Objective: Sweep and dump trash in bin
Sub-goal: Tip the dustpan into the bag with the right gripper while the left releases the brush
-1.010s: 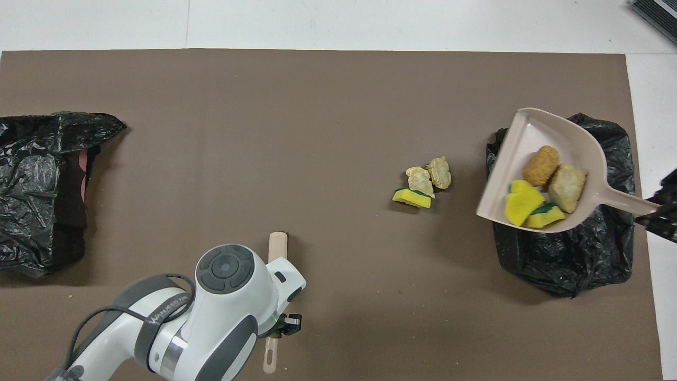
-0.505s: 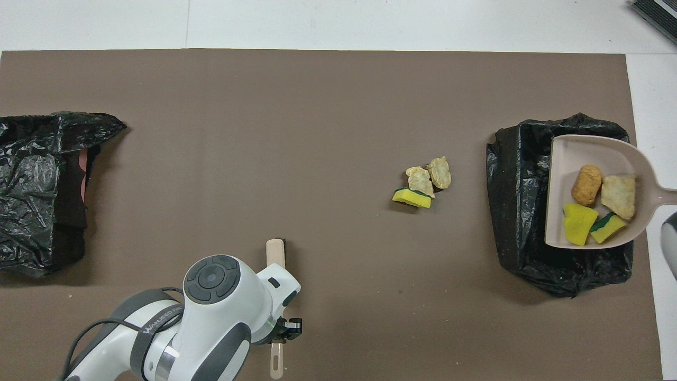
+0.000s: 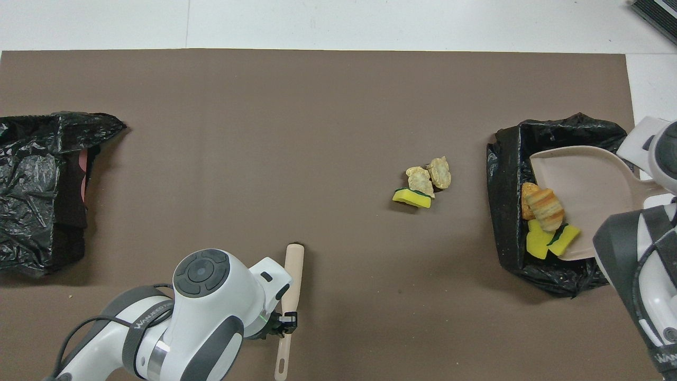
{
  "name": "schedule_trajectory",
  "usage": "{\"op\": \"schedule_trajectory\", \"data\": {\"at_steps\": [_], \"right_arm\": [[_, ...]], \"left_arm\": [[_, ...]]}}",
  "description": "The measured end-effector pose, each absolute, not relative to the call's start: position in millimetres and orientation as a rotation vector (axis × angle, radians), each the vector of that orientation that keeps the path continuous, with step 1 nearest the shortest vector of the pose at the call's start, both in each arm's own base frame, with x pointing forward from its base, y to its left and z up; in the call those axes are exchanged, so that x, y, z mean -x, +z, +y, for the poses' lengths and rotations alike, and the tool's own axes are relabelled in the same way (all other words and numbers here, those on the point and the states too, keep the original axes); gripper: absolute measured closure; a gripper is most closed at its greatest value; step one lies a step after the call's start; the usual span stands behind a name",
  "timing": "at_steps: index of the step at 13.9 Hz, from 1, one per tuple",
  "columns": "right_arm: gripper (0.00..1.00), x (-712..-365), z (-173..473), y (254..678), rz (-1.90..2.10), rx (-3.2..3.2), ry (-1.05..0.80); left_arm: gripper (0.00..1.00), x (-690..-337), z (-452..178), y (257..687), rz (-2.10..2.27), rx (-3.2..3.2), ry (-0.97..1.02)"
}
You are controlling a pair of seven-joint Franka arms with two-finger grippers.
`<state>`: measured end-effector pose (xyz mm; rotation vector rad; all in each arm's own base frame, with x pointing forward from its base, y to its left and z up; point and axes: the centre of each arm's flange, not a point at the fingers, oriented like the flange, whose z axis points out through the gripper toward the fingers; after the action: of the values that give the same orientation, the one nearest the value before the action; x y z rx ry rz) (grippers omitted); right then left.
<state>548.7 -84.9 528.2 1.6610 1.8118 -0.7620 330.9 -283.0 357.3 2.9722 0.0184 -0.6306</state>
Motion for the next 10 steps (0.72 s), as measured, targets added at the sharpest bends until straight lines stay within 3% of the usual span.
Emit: {"op": "schedule_trajectory", "data": {"at_steps": [3,5,10], "right_arm": [[0.68,-538.4,-93.6,544.3,1.755,-1.702,-0.874],[0.68,-529.3,-89.6,573.2,1.695,-1.756,-0.935],[0.68,-490.6,-42.2,629.6,1.465,-2.123,-0.874]], "left_arm": [[0.23,-346.9,-277.6,367.3,0.059,-2.956,-0.589],[0.01,-376.6,-263.5,382.5,0.140,-2.933,-0.533],[0.00,-469.0,-188.3,443.5,0.189,-2.933,-0.261]]}}
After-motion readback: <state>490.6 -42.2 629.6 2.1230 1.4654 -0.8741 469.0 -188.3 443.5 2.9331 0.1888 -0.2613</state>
